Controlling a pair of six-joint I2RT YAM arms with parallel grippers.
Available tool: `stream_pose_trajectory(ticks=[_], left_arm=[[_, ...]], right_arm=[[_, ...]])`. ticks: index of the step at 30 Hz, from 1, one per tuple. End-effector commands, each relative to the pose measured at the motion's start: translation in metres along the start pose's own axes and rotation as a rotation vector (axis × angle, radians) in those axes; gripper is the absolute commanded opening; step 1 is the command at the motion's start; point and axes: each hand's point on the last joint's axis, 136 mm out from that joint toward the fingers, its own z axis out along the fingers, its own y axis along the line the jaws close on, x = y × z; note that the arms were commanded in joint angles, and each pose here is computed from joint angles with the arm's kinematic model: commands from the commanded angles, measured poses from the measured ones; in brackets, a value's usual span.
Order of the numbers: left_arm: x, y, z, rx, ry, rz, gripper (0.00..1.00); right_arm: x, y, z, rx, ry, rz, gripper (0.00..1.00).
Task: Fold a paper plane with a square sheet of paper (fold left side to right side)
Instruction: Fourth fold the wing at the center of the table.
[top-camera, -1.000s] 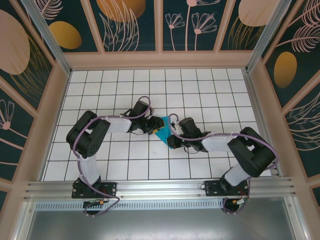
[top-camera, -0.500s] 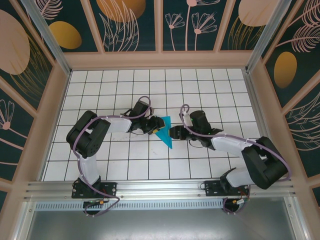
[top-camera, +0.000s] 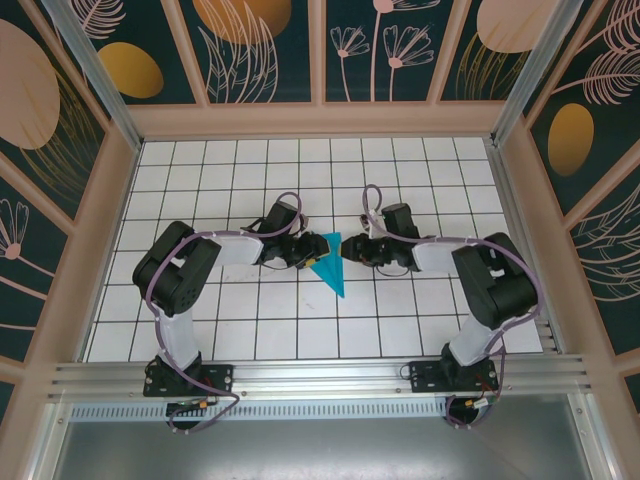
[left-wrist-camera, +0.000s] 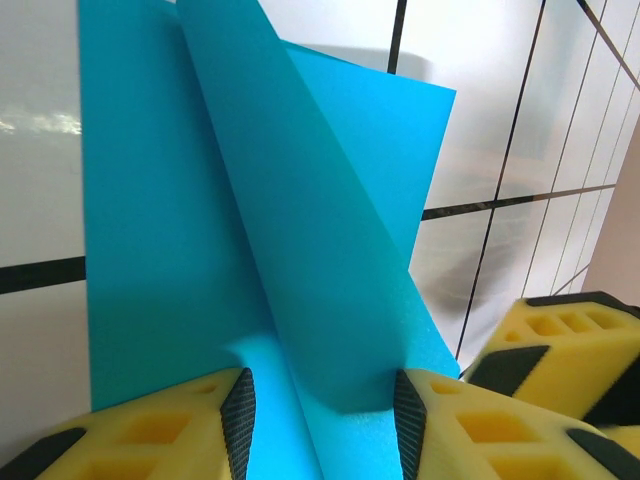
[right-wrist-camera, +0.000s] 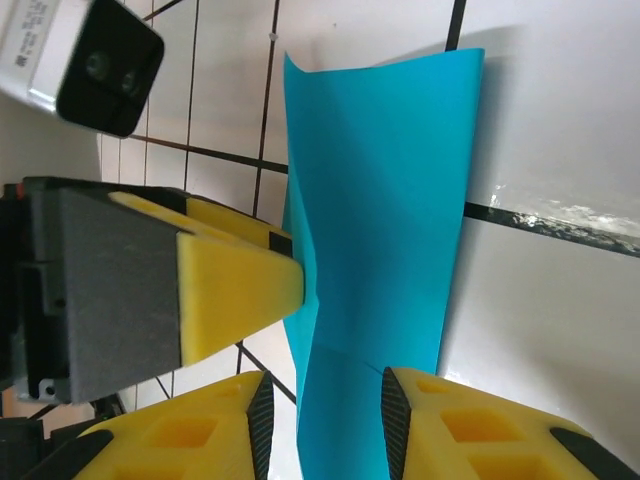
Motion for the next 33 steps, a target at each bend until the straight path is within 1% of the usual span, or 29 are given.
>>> stream_pose_trajectory(ticks=[1, 11, 19, 29, 33], left_arm=[[0.008, 0.032, 0.007, -0.109, 0.012, -0.007, 0.44], [0.009, 0.031, 0.008, -0.103, 0.016, -0.005, 0.44], [0.009, 0.030, 0.008, -0.101, 0.016, -0.004, 0.44], [0.009, 0.030, 0.007, -0.102, 0.014, -0.002, 0.45], [0.010, 0.031, 0.007, -0.103, 0.015, -0.003, 0.45]], right_arm=[[-0.012, 0.015, 0.004, -0.073, 0.007, 0.001, 0.37], [-0.009, 0.008, 0.016, -0.068, 0.045, 0.019, 0.31], [-0.011, 0.011, 0.024, -0.072, 0.059, 0.008, 0.27], [-0.008, 0.001, 0.022, -0.037, 0.061, 0.015, 0.08], [-0.005, -0.007, 0.018, -0.005, 0.055, 0.023, 0.06]])
